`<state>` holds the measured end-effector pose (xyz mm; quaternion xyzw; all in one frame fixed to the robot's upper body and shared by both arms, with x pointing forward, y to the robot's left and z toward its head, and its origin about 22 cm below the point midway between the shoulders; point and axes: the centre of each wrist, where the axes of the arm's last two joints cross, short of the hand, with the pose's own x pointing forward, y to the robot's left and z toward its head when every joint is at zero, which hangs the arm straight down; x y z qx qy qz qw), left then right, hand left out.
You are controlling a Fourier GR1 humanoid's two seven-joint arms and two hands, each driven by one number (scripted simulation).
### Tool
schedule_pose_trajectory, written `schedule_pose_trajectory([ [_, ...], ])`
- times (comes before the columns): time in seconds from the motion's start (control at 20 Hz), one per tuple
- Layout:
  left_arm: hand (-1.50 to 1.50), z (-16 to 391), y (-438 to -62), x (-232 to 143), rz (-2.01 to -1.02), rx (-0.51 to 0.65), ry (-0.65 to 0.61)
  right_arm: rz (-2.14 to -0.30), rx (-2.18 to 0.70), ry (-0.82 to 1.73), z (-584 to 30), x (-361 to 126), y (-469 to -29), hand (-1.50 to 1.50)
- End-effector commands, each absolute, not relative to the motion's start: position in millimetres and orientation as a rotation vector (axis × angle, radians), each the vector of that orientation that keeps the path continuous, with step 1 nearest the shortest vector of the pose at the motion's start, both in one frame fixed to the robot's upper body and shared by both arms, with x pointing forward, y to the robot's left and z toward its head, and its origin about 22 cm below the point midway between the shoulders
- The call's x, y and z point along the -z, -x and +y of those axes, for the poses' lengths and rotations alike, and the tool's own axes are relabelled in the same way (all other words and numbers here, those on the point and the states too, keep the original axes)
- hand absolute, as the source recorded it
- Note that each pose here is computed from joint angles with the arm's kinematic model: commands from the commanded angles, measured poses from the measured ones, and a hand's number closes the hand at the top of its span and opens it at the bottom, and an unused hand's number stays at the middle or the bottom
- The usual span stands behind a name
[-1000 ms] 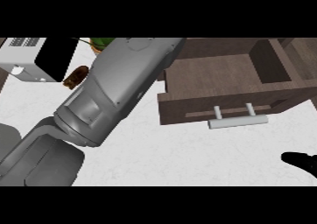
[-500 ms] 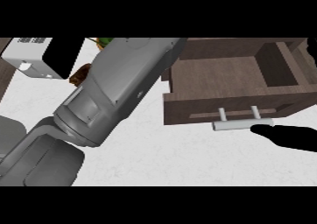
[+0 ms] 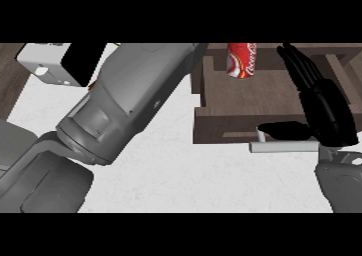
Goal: Pick up the can, place it into the drawer and close the drawer
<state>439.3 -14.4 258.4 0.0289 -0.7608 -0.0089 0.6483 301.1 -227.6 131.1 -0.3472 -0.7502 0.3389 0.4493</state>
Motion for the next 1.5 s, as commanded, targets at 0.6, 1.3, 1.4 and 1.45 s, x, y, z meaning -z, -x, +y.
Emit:
schedule_pose_trajectory([
  [0.6, -1.5, 25, -451, -262, -1.723, 0.004, -0.097, -1.756, -0.941, 1.095, -205, -58, -392, -1.5],
  [1.3, -1.5, 70, -452, -266, -1.701, 0.009, -0.07, -1.766, -0.844, 1.312, -188, -95, -451, -1.5],
  [1.4, -1.5, 85, -455, -256, -1.686, 0.017, -0.099, -1.788, -0.834, 1.323, -176, -83, -449, -1.5],
  [1.45, -1.5, 74, -450, -253, -1.705, 0.018, -0.069, -1.786, -0.817, 1.345, -192, -106, -458, -1.5],
])
